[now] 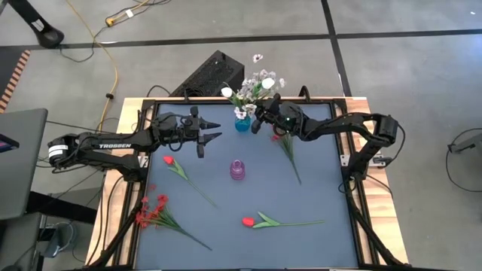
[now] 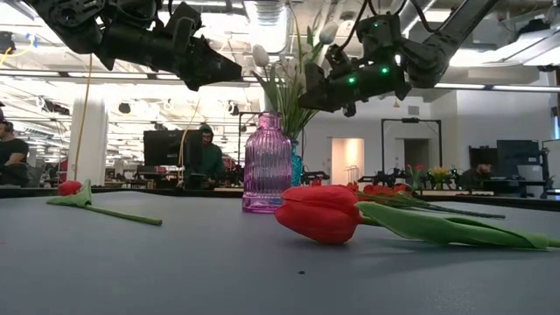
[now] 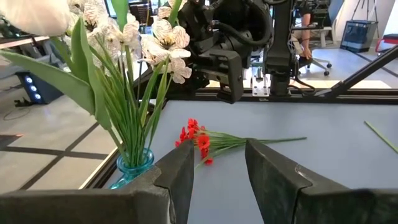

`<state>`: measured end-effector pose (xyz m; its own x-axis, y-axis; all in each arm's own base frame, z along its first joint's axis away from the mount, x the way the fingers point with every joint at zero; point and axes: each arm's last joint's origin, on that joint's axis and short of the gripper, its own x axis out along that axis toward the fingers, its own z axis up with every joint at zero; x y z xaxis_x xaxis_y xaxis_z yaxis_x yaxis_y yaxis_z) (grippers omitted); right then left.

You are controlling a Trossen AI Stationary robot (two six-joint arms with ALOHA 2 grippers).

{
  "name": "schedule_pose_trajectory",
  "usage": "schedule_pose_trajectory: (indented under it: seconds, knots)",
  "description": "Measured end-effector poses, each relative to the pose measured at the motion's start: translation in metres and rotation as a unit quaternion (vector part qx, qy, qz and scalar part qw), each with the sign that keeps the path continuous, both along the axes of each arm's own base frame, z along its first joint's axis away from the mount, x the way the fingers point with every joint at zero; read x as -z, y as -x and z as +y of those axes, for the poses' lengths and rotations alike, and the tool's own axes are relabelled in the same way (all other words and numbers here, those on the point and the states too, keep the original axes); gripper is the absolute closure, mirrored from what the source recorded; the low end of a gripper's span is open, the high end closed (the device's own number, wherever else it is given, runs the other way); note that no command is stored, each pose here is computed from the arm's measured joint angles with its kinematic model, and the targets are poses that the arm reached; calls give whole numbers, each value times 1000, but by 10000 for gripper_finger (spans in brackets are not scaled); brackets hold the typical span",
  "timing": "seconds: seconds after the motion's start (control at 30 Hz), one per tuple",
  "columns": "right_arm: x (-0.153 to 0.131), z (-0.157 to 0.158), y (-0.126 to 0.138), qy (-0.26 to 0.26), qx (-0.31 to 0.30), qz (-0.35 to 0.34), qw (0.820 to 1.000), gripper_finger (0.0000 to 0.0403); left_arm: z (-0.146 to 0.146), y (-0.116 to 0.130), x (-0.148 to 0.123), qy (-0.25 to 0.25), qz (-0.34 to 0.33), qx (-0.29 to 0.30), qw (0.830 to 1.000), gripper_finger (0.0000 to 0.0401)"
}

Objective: Sort flowers into vase by color
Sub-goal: Put the white tulip into the blue vase

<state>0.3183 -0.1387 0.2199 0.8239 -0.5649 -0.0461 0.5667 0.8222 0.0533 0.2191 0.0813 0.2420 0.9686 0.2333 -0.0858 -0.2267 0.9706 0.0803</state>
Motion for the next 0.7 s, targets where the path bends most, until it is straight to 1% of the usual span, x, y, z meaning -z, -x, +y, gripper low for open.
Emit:
schedule_pose_trajectory:
  seconds: [0.1,0.27,0.53,0.63,0.7]
  knots:
    - [0,0,0,0,-2,0,1000,370,0,0,0,0,0,0,1000,266]
    - [-1,1,-1,0,-23,-3,1000,373,0,0,0,1,0,0,1000,266]
    - [0,1,-1,-8,-22,-6,1000,373,0,0,0,3,0,0,1000,266]
    - [9,0,-7,-12,-25,1,1000,373,0,0,0,5,-1,0,1000,266]
    - [21,-2,-15,-20,-28,20,999,373,0,0,0,6,-2,0,1000,266]
